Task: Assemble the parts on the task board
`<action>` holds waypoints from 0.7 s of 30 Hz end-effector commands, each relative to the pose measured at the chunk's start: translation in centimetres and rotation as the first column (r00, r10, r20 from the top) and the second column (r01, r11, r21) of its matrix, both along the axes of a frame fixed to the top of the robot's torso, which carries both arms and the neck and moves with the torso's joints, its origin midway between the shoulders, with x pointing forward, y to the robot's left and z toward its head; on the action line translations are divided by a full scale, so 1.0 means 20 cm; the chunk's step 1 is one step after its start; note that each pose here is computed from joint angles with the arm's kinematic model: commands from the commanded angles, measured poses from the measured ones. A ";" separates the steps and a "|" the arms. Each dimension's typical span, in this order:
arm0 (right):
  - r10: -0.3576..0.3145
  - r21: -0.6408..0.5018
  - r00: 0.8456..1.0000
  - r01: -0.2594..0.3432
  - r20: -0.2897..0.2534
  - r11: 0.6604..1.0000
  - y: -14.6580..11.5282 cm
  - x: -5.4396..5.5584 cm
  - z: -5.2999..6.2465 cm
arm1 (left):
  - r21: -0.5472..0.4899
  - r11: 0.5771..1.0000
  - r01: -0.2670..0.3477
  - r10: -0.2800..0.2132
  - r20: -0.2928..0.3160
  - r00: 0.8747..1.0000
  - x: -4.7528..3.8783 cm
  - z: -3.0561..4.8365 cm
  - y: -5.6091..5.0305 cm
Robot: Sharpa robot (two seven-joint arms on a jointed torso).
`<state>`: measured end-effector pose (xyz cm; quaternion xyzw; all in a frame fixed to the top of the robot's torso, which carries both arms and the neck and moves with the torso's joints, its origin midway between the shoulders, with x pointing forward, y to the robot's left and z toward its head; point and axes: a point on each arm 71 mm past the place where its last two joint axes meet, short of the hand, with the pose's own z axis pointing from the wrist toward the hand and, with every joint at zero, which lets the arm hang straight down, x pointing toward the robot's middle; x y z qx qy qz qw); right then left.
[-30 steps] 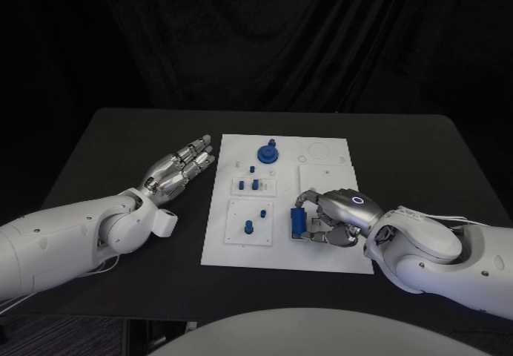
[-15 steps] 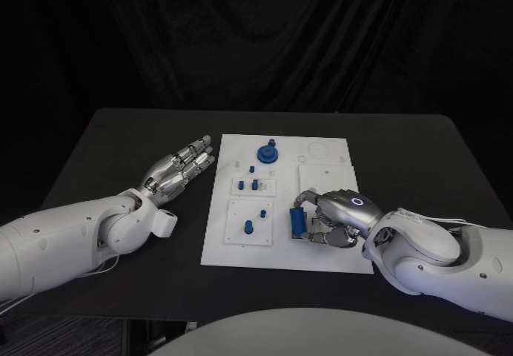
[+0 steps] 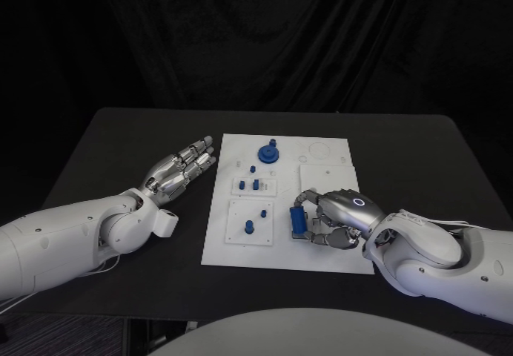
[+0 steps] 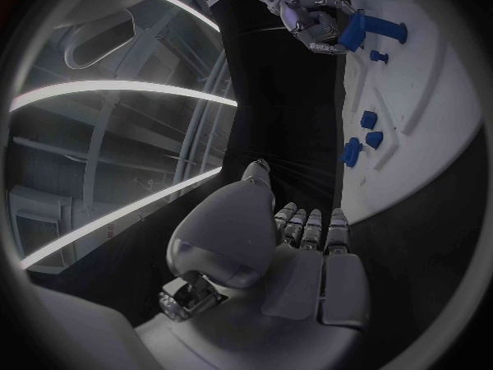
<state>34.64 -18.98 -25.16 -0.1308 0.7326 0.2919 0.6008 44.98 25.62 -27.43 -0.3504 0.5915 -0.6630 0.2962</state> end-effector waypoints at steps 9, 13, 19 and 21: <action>0.005 0.016 1.000 -0.005 0.024 1.000 0.00 -0.01 0.01 | -0.012 1.000 0.014 -0.014 -0.002 1.000 -0.007 0.000 -0.01; -0.005 0.000 1.000 0.005 0.011 1.000 -0.01 -0.01 0.00 | -0.012 1.000 0.015 -0.015 -0.003 1.000 -0.008 -0.001 -0.01; -0.020 -0.030 1.000 0.019 -0.012 0.999 -0.01 -0.01 -0.01 | -0.013 1.000 0.017 -0.017 -0.005 1.000 -0.008 -0.002 -0.01; -0.022 -0.035 1.000 0.022 -0.015 0.999 -0.02 -0.01 -0.01 | -0.012 1.000 0.018 -0.018 -0.006 1.000 -0.008 -0.002 -0.01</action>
